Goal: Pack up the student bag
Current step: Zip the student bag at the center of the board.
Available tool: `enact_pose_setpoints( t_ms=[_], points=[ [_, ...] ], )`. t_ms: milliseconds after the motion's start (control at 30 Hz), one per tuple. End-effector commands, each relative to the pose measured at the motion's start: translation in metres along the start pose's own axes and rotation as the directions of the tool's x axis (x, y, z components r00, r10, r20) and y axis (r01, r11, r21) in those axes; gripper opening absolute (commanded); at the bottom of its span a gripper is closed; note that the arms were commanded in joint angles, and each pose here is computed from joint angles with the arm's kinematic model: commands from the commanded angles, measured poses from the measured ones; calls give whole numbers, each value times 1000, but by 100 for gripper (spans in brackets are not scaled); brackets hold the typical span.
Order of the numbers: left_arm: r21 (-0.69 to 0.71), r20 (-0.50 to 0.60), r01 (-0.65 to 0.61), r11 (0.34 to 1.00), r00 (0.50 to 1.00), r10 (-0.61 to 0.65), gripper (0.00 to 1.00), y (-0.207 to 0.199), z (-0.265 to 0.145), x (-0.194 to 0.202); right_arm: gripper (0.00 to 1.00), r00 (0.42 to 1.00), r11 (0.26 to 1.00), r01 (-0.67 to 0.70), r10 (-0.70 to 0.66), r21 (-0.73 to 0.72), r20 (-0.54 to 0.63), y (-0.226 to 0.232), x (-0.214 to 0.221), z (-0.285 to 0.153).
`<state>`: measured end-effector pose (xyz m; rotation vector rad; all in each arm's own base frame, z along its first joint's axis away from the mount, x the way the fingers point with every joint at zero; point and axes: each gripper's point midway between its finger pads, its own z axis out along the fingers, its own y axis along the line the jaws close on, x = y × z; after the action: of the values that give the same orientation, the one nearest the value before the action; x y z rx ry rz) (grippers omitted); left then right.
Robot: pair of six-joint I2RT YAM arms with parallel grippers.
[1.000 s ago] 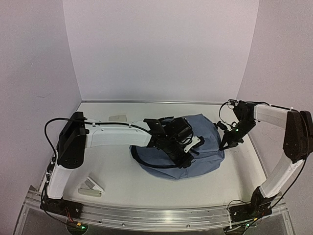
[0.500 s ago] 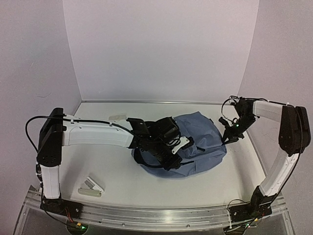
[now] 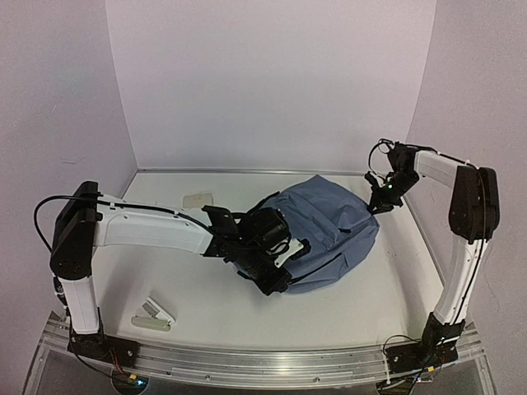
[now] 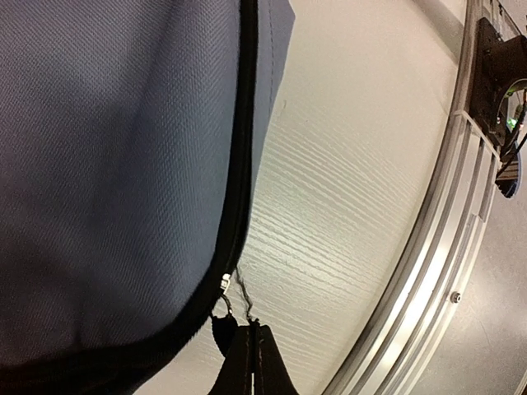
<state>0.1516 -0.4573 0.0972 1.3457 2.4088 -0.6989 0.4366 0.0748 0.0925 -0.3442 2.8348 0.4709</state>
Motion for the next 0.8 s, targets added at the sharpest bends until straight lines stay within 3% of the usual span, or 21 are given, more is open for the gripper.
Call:
enact_pose_setpoints(
  t_ms=[0, 67, 100, 167, 233, 300, 467, 567, 767],
  points=[
    [34, 51, 8, 999, 999, -10, 0, -11, -22, -13, 0, 977, 998, -26, 13, 56, 214, -14, -70, -25],
    [35, 82, 8, 999, 997, -11, 0, -10, -22, -24, 0, 969, 1000, -20, 15, 15, 248, 0, -80, -35],
    [34, 97, 14, 999, 995, -17, 0, -9, -22, -29, 6, 964, 1000, -24, 27, -14, 263, 7, -84, -41],
    [40, 125, 29, 999, 992, -33, 0, -5, -21, -41, 35, 957, 998, -43, 55, -47, 285, 17, -83, -57],
    [44, 143, 31, 999, 989, -37, 0, -3, -17, -50, 74, 951, 997, -44, 59, -57, 304, 28, -71, -76],
    [49, 150, 24, 998, 988, -31, 0, -3, -13, -57, 86, 953, 995, -60, 79, -75, 293, 37, -47, -85],
    [90, 150, 5, 996, 989, -19, 0, -11, -8, -64, 88, 962, 950, -133, 193, -283, 193, 79, 21, -86],
    [98, 149, -1, 995, 989, -13, 0, -12, -8, -65, 82, 967, 909, -188, 238, -373, 94, 97, 54, -64],
    [92, 148, 1, 996, 989, -15, 0, -11, -7, -65, 80, 980, 875, -197, 185, -443, -70, 146, 97, -28]
  ],
)
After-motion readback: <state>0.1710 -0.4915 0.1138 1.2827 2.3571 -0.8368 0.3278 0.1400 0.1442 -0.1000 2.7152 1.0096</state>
